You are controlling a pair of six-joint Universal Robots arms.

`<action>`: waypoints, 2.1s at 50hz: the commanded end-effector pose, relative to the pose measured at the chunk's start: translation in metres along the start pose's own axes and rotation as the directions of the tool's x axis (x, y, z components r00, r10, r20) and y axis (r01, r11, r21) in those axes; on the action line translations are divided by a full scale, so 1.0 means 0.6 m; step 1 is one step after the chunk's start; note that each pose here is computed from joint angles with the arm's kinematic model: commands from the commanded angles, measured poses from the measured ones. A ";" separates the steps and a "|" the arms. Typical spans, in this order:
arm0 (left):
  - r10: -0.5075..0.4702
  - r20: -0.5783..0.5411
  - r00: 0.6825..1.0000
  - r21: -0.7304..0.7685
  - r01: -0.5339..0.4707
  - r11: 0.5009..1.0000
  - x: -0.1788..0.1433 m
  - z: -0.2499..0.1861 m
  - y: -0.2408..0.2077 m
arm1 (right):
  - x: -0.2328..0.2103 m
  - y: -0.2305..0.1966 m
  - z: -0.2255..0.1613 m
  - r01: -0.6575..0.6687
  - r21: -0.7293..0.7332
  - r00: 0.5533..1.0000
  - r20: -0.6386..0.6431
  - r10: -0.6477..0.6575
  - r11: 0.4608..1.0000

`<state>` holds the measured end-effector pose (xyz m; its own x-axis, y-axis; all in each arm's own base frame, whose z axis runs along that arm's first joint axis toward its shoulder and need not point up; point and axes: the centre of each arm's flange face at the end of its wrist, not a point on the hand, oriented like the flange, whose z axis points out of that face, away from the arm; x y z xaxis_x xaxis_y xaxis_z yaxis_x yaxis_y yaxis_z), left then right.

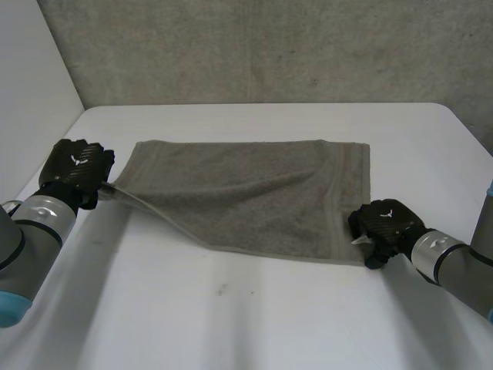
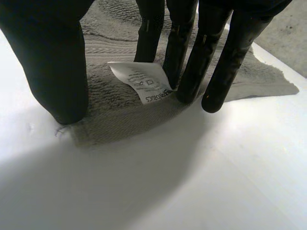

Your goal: Fold the towel.

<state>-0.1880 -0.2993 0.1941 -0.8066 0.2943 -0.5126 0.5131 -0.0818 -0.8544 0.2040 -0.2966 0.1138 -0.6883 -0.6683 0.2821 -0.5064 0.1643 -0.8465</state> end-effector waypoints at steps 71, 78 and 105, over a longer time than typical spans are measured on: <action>0.259 -0.247 0.934 -0.048 -0.279 0.959 0.084 0.097 0.022 | 0.105 -0.107 0.033 0.109 -0.172 0.961 -0.232 -0.147 0.979; 0.212 -0.173 0.962 -0.001 -0.215 0.977 0.077 0.165 0.018 | 0.110 -0.109 0.094 0.131 -0.110 0.939 -0.305 -0.159 0.985; 0.141 -0.133 0.981 0.062 -0.134 0.989 0.034 0.135 -0.090 | 0.103 -0.180 0.025 0.166 -0.033 0.932 -0.320 -0.168 0.986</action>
<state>-0.2522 -0.3867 0.2120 -0.6910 0.3526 -0.6311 0.5970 -0.2139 -0.7732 0.2258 -0.3818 0.2218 -0.7446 -0.3581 0.5634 -0.6034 0.0002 -0.7974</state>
